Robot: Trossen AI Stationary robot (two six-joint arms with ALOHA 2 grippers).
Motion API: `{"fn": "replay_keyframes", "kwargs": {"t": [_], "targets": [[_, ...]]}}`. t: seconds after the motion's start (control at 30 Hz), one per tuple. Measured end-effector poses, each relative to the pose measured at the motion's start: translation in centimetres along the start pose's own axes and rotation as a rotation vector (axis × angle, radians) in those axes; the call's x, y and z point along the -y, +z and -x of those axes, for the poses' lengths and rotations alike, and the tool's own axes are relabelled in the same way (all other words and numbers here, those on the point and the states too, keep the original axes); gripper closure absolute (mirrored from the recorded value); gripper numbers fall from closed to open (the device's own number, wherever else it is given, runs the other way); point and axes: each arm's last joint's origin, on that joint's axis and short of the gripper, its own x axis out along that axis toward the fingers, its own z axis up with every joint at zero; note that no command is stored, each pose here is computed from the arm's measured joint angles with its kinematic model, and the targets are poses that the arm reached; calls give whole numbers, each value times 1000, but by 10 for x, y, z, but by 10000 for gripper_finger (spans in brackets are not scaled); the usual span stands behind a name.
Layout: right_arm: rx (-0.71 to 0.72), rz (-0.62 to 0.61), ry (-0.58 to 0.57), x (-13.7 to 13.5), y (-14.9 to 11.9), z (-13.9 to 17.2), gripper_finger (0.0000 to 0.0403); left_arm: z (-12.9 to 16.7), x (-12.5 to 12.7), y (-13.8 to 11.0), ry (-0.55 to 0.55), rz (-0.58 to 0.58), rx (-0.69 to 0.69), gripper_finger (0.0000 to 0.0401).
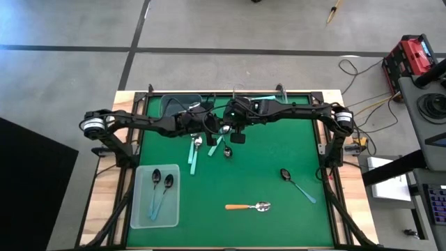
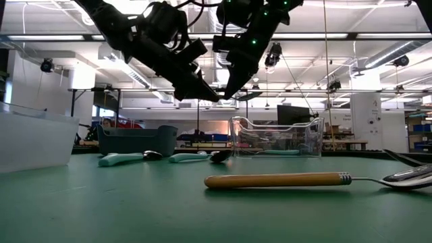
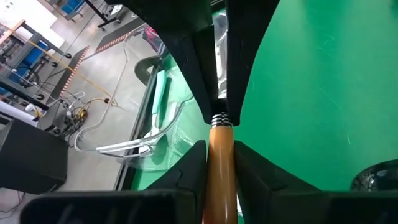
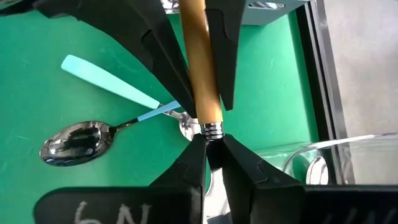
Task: Sort silverware by color (type)
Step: Put the yellow spoon into the gray bin
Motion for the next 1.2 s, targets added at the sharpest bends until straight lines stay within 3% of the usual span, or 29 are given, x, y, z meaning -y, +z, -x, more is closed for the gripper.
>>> {"fn": "replay_keyframes", "kwargs": {"t": [0.13,0.3,0.47,0.77,1.0,1.2], "targets": [[0,-13,1,0,0,0,380,0,-1,0,7,-20,0,333],[-4,-6,0,0,0,0,379,0,0,0,-1,-20,3,385],[-1,-10,-4,0,0,0,376,1,-1,0,1,-19,0,385],[38,-9,-15,2,3,4,321,13,-6,3,34,1,-42,385],[97,32,-58,5,9,9,276,33,-14,2,103,-19,-160,385],[225,69,-104,15,23,23,260,57,-20,-5,228,-7,-357,385]]}}
